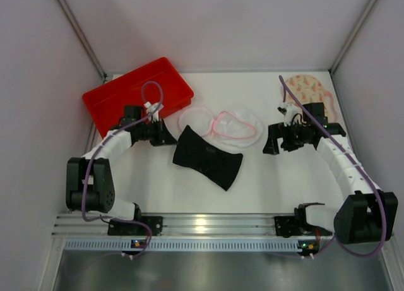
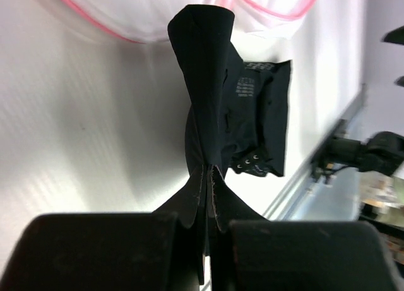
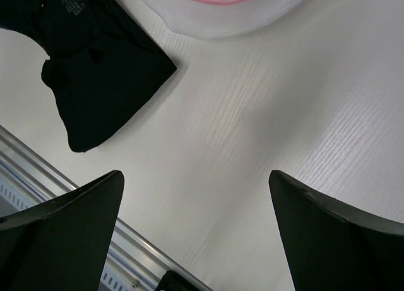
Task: Place the bra in the laundry bag and zip it closed
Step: Adjust the bra at the center of the board.
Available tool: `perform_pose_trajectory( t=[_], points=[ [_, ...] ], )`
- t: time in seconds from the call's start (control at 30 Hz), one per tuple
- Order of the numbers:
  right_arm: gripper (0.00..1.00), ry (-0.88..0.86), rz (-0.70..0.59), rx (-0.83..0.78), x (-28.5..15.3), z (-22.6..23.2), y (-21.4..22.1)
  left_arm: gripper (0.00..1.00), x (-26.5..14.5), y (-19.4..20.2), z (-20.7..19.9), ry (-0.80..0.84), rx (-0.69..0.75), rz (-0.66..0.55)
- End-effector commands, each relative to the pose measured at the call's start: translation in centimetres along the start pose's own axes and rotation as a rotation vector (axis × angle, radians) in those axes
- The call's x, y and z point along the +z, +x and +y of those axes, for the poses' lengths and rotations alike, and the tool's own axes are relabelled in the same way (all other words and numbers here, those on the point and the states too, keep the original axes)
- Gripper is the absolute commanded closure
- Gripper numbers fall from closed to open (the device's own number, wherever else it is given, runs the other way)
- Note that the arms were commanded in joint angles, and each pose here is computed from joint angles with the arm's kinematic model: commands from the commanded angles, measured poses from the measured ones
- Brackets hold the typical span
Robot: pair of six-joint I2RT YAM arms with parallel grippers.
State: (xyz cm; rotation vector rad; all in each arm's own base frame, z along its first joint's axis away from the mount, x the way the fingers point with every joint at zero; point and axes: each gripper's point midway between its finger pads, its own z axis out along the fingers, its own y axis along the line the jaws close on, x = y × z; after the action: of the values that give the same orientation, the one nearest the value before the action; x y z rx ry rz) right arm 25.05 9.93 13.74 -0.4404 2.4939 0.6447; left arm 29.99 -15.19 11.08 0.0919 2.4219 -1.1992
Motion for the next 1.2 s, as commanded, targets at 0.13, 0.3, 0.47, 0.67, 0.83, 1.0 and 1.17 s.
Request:
perform_pose_trajectory(
  t=[0.13, 0.3, 0.47, 0.67, 0.83, 1.0, 1.17],
  points=[
    [0.01, -0.003, -0.064, -0.025, -0.3, -0.1, -1.4, 1.0, 0.2, -0.9, -3.5, -0.24, 0.359, -0.011],
    [0.0, 0.008, -0.071, -0.035, -0.5, -0.1, -1.4, 1.0, 1.9, 0.6, -5.9, -0.356, 0.538, 0.032],
    [0.0, 0.008, -0.069, -0.035, -0.5, -0.2, -1.3, 1.0, 3.0, 1.4, -8.0, -0.398, 0.634, 0.054],
    [0.01, -0.002, -0.068, -0.022, -0.3, 0.0, -1.4, 1.0, 6.2, 5.0, -10.5, -0.393, 0.736, 0.153],
    [0.01, 0.011, -0.074, -0.025, -0.5, -0.2, -1.4, 1.0, 8.8, 6.7, -10.8, -0.448, 0.78, 0.212],
    [0.01, 0.025, -0.077, -0.022, -0.6, -0.4, -1.4, 1.0, 11.1, 9.0, -11.9, -0.415, 0.797, 0.274],
    [0.01, 0.032, -0.081, -0.019, -0.8, -0.6, -1.5, 1.0, 13.1, 11.3, -12.5, -0.397, 0.828, 0.332]
  ],
)
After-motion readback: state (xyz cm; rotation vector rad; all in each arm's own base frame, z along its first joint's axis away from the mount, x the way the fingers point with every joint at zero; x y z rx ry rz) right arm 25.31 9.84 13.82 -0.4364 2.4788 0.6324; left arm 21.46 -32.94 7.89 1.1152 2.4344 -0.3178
